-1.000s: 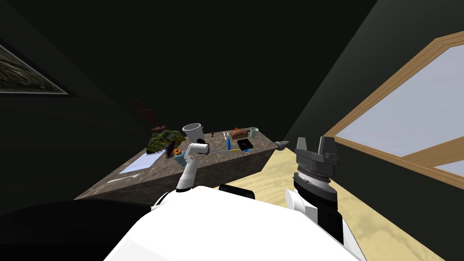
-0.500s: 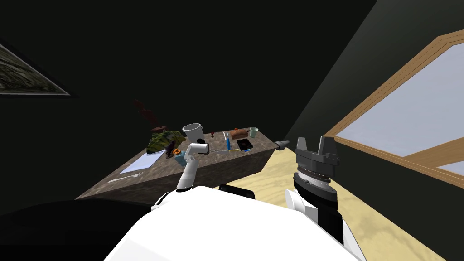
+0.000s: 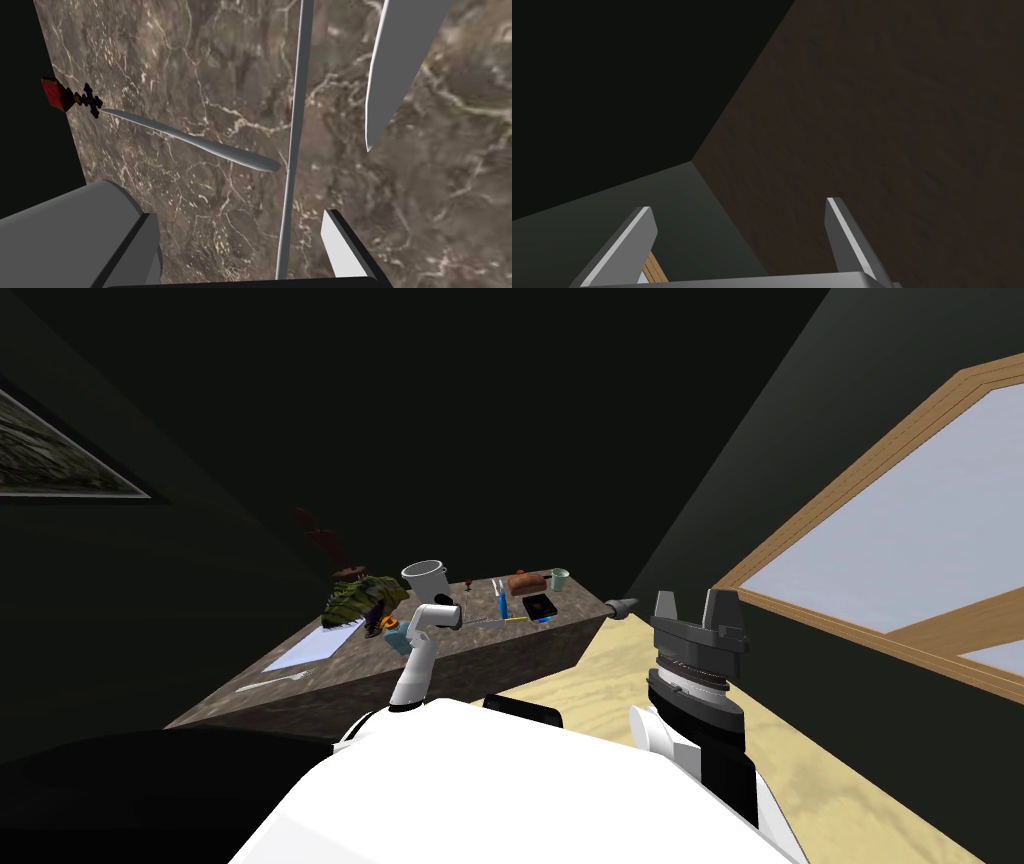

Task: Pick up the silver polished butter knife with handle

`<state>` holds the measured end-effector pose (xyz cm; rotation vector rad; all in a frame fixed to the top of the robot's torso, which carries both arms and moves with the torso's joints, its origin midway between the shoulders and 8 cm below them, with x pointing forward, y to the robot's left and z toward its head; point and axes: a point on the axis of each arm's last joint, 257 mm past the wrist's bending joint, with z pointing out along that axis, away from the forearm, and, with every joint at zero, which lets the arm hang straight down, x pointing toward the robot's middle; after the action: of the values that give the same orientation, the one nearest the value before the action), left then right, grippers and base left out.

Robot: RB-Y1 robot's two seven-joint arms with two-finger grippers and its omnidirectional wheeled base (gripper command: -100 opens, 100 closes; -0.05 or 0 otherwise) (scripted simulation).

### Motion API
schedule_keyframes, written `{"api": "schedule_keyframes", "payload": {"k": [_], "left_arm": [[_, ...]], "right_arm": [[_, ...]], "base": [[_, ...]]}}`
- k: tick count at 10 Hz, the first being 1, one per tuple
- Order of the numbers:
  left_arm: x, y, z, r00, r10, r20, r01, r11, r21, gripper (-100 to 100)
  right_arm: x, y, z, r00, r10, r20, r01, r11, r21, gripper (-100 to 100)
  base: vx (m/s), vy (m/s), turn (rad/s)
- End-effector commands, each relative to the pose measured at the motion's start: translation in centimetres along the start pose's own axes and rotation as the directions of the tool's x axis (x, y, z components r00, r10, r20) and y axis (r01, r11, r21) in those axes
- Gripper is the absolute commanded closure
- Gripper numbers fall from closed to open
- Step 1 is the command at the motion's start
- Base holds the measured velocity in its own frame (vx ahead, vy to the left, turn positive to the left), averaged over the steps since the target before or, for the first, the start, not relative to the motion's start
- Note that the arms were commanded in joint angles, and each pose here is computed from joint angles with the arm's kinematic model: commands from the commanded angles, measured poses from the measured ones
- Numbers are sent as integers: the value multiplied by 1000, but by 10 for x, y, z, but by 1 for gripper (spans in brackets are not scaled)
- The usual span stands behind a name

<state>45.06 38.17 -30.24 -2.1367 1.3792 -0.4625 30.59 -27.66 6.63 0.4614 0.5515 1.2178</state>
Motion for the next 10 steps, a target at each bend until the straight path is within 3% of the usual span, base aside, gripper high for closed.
{"api": "schedule_keyframes", "payload": {"k": [1, 10], "left_arm": [[0, 0, 0, 1000, 0, 0, 0, 1000, 0, -100], [-51, 17, 0, 992, 16, 127, 2, 991, -137, -100]], "right_arm": [[0, 0, 0, 1000, 0, 0, 0, 1000, 0, 0], [0, 0, 0, 1000, 0, 0, 0, 1000, 0, 0]], "base": [[0, 0, 0], [10, -29, -46]]}}
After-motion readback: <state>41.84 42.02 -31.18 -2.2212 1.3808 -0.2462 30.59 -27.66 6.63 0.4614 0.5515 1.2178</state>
